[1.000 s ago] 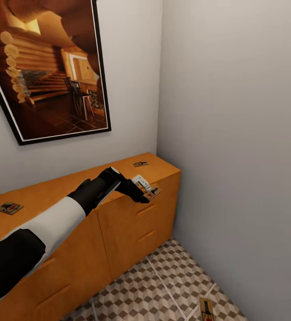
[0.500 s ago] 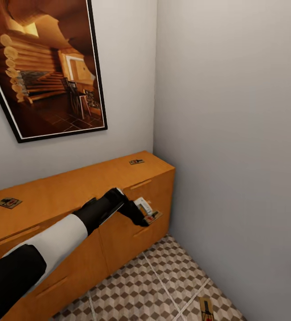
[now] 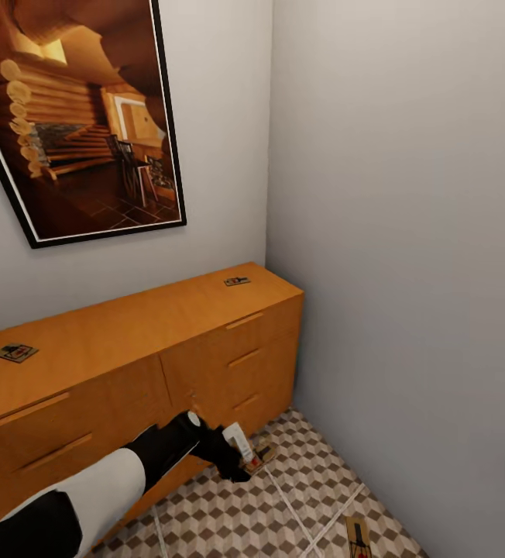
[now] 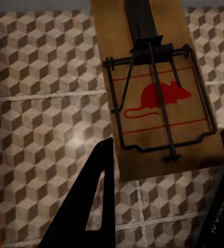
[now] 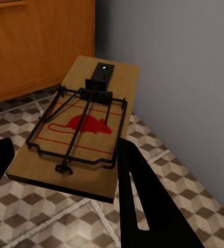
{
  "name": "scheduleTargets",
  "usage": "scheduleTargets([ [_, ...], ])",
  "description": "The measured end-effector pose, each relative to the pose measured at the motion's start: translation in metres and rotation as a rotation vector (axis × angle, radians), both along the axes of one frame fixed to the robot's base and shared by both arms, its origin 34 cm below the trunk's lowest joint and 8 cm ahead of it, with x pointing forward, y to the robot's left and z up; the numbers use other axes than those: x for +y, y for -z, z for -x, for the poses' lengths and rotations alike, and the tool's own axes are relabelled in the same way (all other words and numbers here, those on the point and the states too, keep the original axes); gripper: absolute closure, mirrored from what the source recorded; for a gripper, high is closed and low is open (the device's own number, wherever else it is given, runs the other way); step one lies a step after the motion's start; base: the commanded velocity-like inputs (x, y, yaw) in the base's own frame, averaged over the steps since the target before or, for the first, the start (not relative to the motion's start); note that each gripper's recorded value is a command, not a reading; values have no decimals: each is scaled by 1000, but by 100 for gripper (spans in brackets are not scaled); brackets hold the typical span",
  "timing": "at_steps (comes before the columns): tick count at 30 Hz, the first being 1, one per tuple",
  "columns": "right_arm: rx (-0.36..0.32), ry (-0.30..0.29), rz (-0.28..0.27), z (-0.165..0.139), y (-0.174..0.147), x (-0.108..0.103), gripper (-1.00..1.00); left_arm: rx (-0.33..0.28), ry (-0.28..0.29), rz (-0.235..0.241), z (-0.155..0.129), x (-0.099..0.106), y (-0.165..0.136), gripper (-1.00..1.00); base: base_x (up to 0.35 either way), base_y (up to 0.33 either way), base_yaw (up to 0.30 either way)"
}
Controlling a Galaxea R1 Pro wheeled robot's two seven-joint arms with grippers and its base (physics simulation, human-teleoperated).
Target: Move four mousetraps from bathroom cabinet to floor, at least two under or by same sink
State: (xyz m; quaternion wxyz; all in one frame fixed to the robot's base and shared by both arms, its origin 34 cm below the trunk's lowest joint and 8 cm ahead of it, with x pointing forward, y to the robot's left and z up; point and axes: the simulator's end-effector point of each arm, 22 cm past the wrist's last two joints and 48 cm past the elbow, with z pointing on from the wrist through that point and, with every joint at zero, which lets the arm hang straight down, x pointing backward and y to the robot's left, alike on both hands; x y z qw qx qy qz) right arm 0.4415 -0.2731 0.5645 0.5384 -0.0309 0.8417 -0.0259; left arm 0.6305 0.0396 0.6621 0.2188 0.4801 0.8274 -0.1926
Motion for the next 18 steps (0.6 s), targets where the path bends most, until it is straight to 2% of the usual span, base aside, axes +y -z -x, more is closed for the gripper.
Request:
scheduleTargets([
  [3, 12, 0, 1, 1, 2, 0, 100, -4, -15, 1, 26, 17, 37, 100, 0, 0, 0],
  [7, 21, 1, 1, 2, 4, 0, 100, -26, -85, -42, 60, 51, 86, 100, 0, 0, 0],
  [9, 21, 0, 1, 1, 4, 0, 100, -35, -117, -58, 73, 61, 101, 100, 0, 0, 0],
  [11, 20, 1, 0, 1, 4, 1, 100, -44, -158, -94, 96, 75, 122, 100, 0, 0, 0],
  [14, 19, 3, 1, 0, 4, 0, 100, -78, -252, -147, 124, 95, 146, 100, 0, 0, 0],
  [16, 18, 6, 3, 0, 4, -1, 100, -113, -332, -146, 136, 104, 154, 100, 0, 0, 0],
  [18, 18, 8, 3, 0, 3, -2, 100, -130, -423, -121, 146, 110, 157, 100, 0, 0, 0],
])
